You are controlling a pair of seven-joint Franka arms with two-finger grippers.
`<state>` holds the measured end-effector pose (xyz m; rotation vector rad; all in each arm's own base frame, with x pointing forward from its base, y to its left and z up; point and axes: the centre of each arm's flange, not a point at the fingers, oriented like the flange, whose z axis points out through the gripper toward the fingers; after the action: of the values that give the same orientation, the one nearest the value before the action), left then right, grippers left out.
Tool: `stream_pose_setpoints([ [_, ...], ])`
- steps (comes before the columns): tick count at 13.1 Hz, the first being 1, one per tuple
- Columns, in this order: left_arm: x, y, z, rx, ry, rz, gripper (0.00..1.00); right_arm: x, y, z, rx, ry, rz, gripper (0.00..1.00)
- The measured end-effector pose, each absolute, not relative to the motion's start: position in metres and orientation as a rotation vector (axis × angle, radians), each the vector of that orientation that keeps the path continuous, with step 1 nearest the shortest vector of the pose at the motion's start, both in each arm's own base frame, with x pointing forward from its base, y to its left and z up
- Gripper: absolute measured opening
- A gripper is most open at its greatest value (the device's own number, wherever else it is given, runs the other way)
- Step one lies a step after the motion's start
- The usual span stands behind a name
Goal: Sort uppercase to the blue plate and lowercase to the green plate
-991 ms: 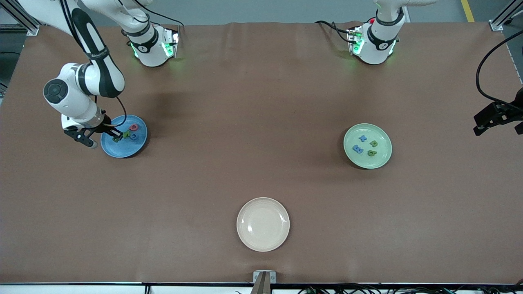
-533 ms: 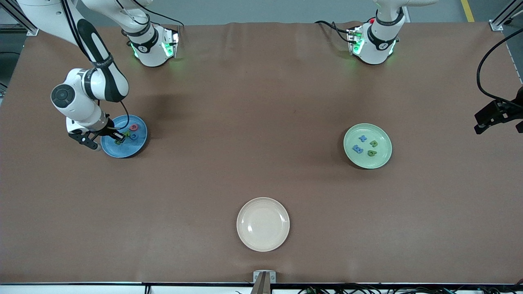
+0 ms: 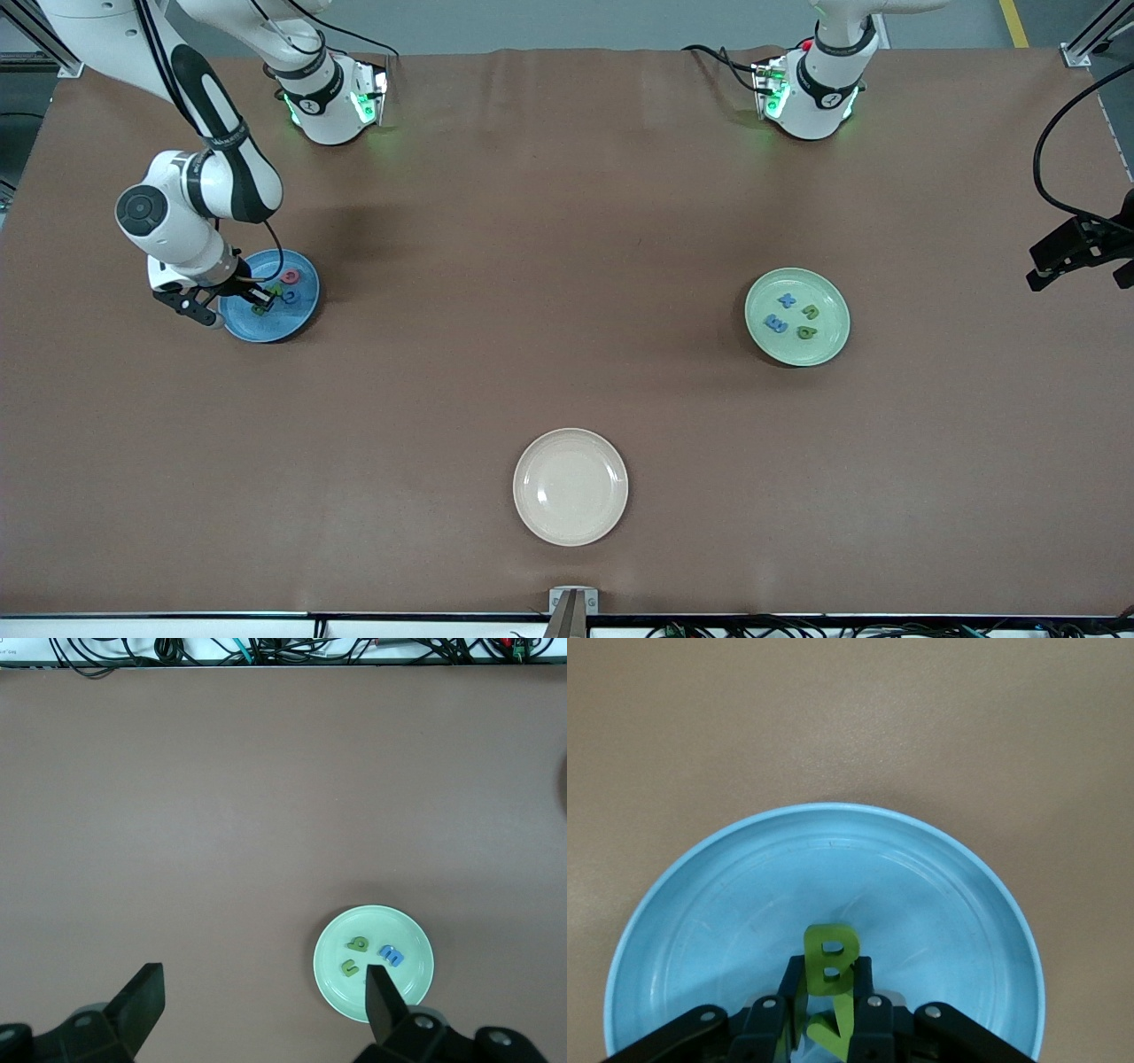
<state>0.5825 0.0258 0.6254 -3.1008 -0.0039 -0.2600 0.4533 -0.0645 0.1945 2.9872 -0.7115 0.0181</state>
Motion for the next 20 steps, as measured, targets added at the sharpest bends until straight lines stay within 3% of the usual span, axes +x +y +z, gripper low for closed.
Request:
stream_pose_setpoints([
  [5,0.58,0.018,0.631,-3.103,0.016,-0.274,1.0,0.455,-0.055,0.195,2.996,-0.681,0.021,0.25],
  [6,0.579,0.013,0.633,-3.104,0.022,-0.281,1.0,0.456,-0.054,0.195,2.996,-0.681,0.021,0.31],
  [12,0.572,-0.002,0.637,-3.115,-0.014,-0.248,1.0,0.461,-0.054,0.198,2.998,-0.675,0.037,0.98],
  [16,0.571,-0.004,0.638,-3.116,-0.011,-0.239,1.0,0.477,-0.05,0.216,2.995,-0.61,-0.114,1.0],
  [20,0.57,-0.016,0.644,-3.117,0.007,-0.26,1.0,0.507,-0.049,0.3,3.015,-0.434,-0.326,1.0],
])
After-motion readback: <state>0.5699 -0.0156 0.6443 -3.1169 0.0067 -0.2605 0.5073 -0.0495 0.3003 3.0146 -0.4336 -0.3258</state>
